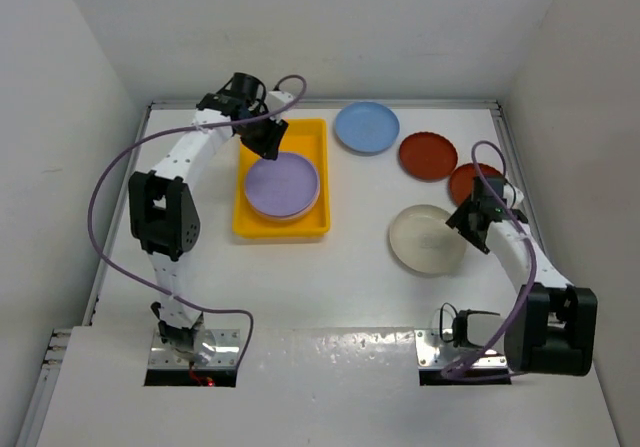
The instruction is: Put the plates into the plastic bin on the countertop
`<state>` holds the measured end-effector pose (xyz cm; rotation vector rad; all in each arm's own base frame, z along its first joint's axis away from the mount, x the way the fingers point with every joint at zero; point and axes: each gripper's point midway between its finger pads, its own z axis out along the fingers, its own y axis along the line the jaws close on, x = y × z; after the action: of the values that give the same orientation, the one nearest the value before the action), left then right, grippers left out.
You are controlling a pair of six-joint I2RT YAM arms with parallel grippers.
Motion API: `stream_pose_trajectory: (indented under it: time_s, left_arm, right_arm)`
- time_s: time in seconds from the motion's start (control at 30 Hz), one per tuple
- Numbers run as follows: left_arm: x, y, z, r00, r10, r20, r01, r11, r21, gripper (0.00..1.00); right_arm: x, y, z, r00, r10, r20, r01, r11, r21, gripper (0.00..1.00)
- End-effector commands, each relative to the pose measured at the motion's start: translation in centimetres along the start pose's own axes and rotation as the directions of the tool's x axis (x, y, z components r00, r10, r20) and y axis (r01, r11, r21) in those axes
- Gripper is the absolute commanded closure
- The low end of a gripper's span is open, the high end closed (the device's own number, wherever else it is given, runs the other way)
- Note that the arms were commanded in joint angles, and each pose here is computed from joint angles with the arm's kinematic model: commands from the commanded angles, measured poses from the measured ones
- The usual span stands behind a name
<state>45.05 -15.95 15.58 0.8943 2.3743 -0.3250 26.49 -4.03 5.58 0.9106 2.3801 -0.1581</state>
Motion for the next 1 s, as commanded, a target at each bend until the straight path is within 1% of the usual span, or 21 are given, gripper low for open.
stream_pose_trajectory:
  time_s: [0.0, 0.03, 0.07, 0.1, 0.13, 0.23, 0.27, 0.3, 0.33, 0.37, 0.4, 0.47, 0.53, 0.67, 0.73, 0.8, 0.83, 0.87, 0.9, 0.93, 0.97]
  left_arm:
    - [-2.5, 3.7, -4.6, 0.993, -0.031, 0.110, 0.045, 0.992, -0.119, 0.52]
    - [-2.2, 4.3, -4.8, 0.993, -0.040, 0.107, 0.054, 0.989, -0.137, 0.52]
    - [-2.1, 5.1, -5.4, 0.992, -0.051, 0.116, 0.068, 0.986, -0.152, 0.52]
    - [-1.8, 5.4, -5.8, 0.991, -0.057, 0.118, 0.076, 0.985, -0.158, 0.52]
    - [-1.5, 5.3, -5.6, 0.992, -0.061, 0.110, 0.077, 0.985, -0.155, 0.52]
    - [-1.0, 6.5, -6.8, 0.990, -0.076, 0.117, 0.097, 0.976, -0.193, 0.51]
    - [-0.4, 7.0, -6.8, 0.990, -0.089, 0.106, 0.110, 0.973, -0.205, 0.51]
    - [0.0, 7.4, -7.3, 0.989, -0.098, 0.108, 0.119, 0.970, -0.212, 0.51]
    - [-0.3, 7.5, -7.8, 0.988, -0.091, 0.121, 0.117, 0.967, -0.228, 0.51]
    - [0.2, 8.0, -7.8, 0.988, -0.104, 0.115, 0.129, 0.964, -0.232, 0.51]
    - [0.4, 8.5, -8.4, 0.986, -0.112, 0.124, 0.139, 0.960, -0.244, 0.51]
    - [0.7, 9.1, -8.6, 0.985, -0.121, 0.125, 0.150, 0.956, -0.252, 0.51]
    - [1.1, 9.9, -9.0, 0.982, -0.137, 0.127, 0.167, 0.950, -0.264, 0.51]
    - [1.9, 10.6, -9.2, 0.980, -0.156, 0.122, 0.185, 0.944, -0.273, 0.51]
    - [2.1, 11.0, -9.3, 0.979, -0.163, 0.123, 0.192, 0.941, -0.278, 0.51]
    - [1.9, 11.1, -9.3, 0.979, -0.159, 0.131, 0.190, 0.941, -0.281, 0.51]
    - [2.2, 11.5, -9.5, 0.977, -0.166, 0.132, 0.198, 0.937, -0.287, 0.51]
    - [2.2, 11.5, -9.5, 0.977, -0.166, 0.132, 0.198, 0.937, -0.287, 0.51]
    - [2.1, 12.0, -10.0, 0.975, -0.170, 0.142, 0.206, 0.932, -0.297, 0.51]
    - [2.1, 12.0, -10.0, 0.975, -0.170, 0.142, 0.206, 0.932, -0.297, 0.51]
    - [2.4, 12.4, -10.2, 0.974, -0.177, 0.144, 0.214, 0.929, -0.303, 0.51]
  right_arm:
    - [1.1, -1.6, 1.6, 0.990, 0.130, -0.052, -0.130, 0.992, -0.003, 0.33]
    - [1.4, -1.4, 2.1, 0.988, 0.143, -0.053, -0.145, 0.989, -0.024, 0.35]
    - [2.1, -0.8, 2.3, 0.985, 0.149, -0.092, -0.155, 0.986, -0.062, 0.39]
    - [2.1, -0.6, 2.8, 0.984, 0.149, -0.101, -0.157, 0.985, -0.071, 0.42]
    - [2.3, -0.6, 2.8, 0.982, 0.152, -0.109, -0.160, 0.985, -0.068, 0.42]
    - [3.5, -2.5, 3.7, 0.975, 0.180, -0.133, -0.177, 0.984, 0.033, 0.48]
    - [4.3, -3.1, 3.9, 0.971, 0.185, -0.154, -0.178, 0.983, 0.053, 0.54]
    - [4.7, -3.0, 4.0, 0.967, 0.186, -0.172, -0.183, 0.982, 0.037, 0.60]
    - [5.1, -3.1, 4.2, 0.966, 0.181, -0.182, -0.178, 0.983, 0.033, 0.65]
    - [5.4, -3.0, 4.2, 0.965, 0.177, -0.193, -0.176, 0.984, 0.026, 0.82]
    - [5.5, -2.9, 4.2, 0.964, 0.176, -0.198, -0.176, 0.984, 0.020, 0.89]
    - [5.2, -2.8, 4.0, 0.970, 0.162, -0.184, -0.164, 0.987, 0.003, 0.99]
    - [4.8, -2.1, 3.6, 0.978, 0.125, -0.165, -0.131, 0.991, -0.030, 1.00]
    - [3.4, -1.4, 2.0, 0.995, 0.006, -0.104, -0.013, 0.997, -0.070, 1.00]
    - [2.0, 0.2, 0.7, 0.997, -0.040, -0.058, 0.033, 0.992, -0.120, 1.00]
    - [1.4, 2.7, -1.4, 0.995, -0.101, -0.013, 0.097, 0.974, -0.205, 1.00]
    - [-0.4, 4.2, -2.7, 0.994, -0.100, 0.040, 0.106, 0.965, -0.238, 1.00]
    - [-0.3, 5.8, -4.2, 0.989, -0.129, 0.067, 0.143, 0.950, -0.279, 1.00]
    - [-1.0, 6.7, -5.1, 0.988, -0.126, 0.093, 0.148, 0.943, -0.299, 1.00]
    - [-3.5, 8.3, -6.9, 0.982, -0.097, 0.160, 0.146, 0.933, -0.329, 1.00]
    - [-4.0, 9.2, -7.8, 0.977, -0.097, 0.188, 0.159, 0.925, -0.345, 1.00]
